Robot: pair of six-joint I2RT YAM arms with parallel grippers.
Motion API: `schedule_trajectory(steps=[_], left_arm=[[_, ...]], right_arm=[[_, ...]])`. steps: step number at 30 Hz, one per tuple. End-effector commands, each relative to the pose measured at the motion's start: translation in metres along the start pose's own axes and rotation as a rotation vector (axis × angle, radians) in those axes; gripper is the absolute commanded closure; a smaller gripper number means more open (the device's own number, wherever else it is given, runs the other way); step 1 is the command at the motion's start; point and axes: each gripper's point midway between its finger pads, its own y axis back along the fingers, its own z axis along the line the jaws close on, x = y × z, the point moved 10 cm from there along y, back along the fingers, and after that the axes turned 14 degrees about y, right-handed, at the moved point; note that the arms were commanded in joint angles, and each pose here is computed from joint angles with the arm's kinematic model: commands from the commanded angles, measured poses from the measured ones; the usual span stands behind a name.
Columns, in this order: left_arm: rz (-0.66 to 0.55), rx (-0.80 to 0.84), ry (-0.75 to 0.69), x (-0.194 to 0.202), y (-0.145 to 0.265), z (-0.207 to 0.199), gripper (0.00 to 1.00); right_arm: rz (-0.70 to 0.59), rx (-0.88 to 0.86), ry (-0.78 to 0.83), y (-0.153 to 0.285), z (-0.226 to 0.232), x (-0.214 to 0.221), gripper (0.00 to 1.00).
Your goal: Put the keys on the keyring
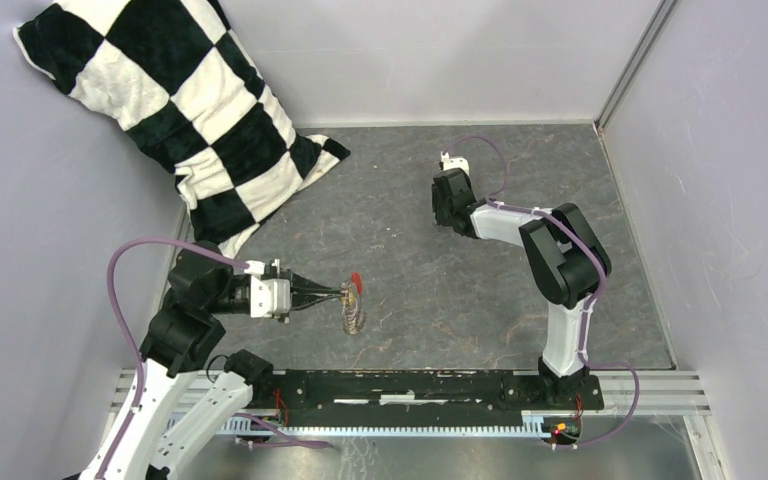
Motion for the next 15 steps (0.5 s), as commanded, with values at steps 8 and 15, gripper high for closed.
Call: schedule_trajectory(steps=[8,15], left_arm=[[-0.019,-0.009,-0.019,-0.007,-0.002,0.004,0.98],[-0.026,-0.012,-0.031,-0.007,0.001,0.000,0.98]], right_arm=[[-0.055,-0.232,0.034,-0.003,0.026,-0.005,0.70],[-0.041,-0.407,0.133,0.013,0.049,0.003,0.76]])
